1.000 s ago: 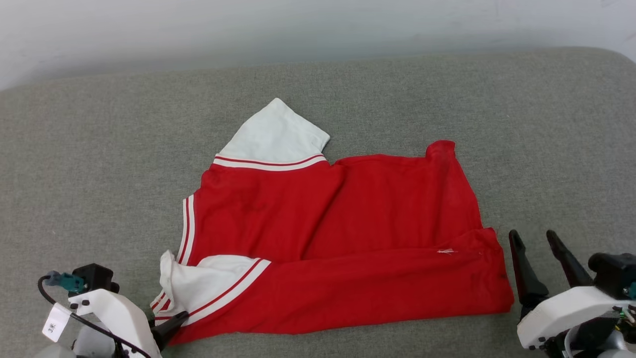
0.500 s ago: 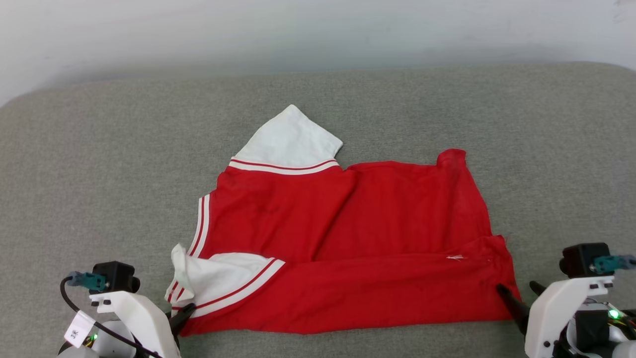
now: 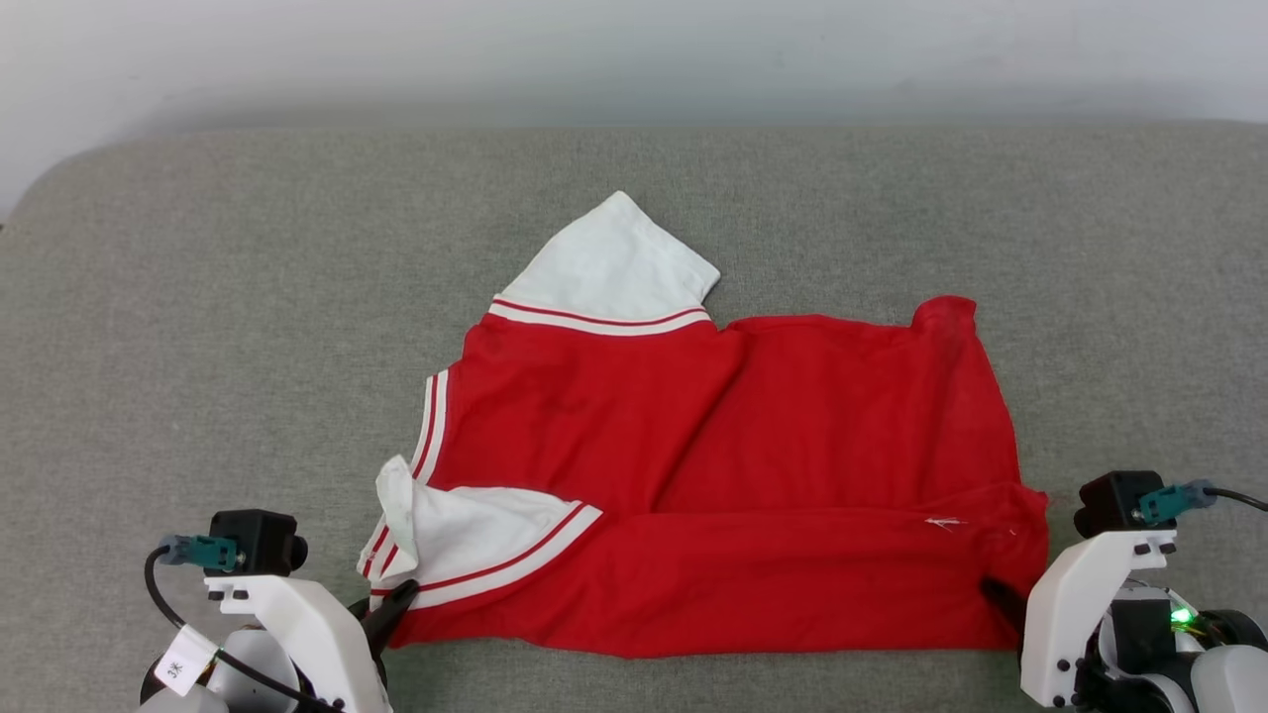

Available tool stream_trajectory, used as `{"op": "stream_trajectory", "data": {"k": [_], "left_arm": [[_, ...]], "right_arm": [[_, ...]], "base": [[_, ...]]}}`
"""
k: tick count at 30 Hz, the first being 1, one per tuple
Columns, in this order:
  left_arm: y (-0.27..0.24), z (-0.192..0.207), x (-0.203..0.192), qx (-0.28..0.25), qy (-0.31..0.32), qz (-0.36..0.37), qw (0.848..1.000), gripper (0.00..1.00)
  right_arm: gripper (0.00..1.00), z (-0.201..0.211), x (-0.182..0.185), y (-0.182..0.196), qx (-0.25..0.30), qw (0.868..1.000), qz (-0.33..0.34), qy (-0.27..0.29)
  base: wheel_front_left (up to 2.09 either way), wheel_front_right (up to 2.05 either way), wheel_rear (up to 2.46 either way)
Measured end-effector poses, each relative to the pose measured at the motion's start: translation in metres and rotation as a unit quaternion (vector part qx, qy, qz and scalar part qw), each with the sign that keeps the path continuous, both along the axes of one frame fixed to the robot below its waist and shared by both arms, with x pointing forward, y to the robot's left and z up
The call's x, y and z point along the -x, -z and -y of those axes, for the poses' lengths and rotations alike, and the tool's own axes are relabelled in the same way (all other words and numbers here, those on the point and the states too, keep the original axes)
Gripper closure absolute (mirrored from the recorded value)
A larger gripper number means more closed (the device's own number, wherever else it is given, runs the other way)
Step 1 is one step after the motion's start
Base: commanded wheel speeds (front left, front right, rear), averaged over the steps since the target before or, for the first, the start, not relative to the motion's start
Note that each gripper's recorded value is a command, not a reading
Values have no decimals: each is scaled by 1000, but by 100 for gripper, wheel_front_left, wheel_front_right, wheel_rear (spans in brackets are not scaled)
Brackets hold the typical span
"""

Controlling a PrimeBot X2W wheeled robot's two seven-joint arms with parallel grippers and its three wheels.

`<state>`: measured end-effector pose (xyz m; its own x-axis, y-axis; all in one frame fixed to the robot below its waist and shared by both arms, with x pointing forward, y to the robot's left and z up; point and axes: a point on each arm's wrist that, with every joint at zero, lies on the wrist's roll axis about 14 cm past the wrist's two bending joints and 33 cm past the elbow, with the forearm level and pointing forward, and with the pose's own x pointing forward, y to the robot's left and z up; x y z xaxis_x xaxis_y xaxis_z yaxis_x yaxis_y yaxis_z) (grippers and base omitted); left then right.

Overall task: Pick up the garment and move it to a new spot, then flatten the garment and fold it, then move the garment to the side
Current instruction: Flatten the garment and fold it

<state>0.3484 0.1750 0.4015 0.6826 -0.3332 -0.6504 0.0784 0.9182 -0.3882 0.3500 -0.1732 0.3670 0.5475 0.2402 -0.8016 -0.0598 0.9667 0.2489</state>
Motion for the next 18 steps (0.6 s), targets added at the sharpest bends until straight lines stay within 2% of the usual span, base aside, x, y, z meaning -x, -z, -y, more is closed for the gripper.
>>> {"op": "stream_trajectory", "data": {"k": [7,18], "left_arm": [[-15,-1,13,-4,-10,29,1000,100],[-17,-11,66,0,-43,12,999,100]], "right_arm": [[100,9,4,-26,15,999,45,-6],[100,12,55,-38,6,999,54,4]], "base": [[0,0,0],[0,0,0]]}}
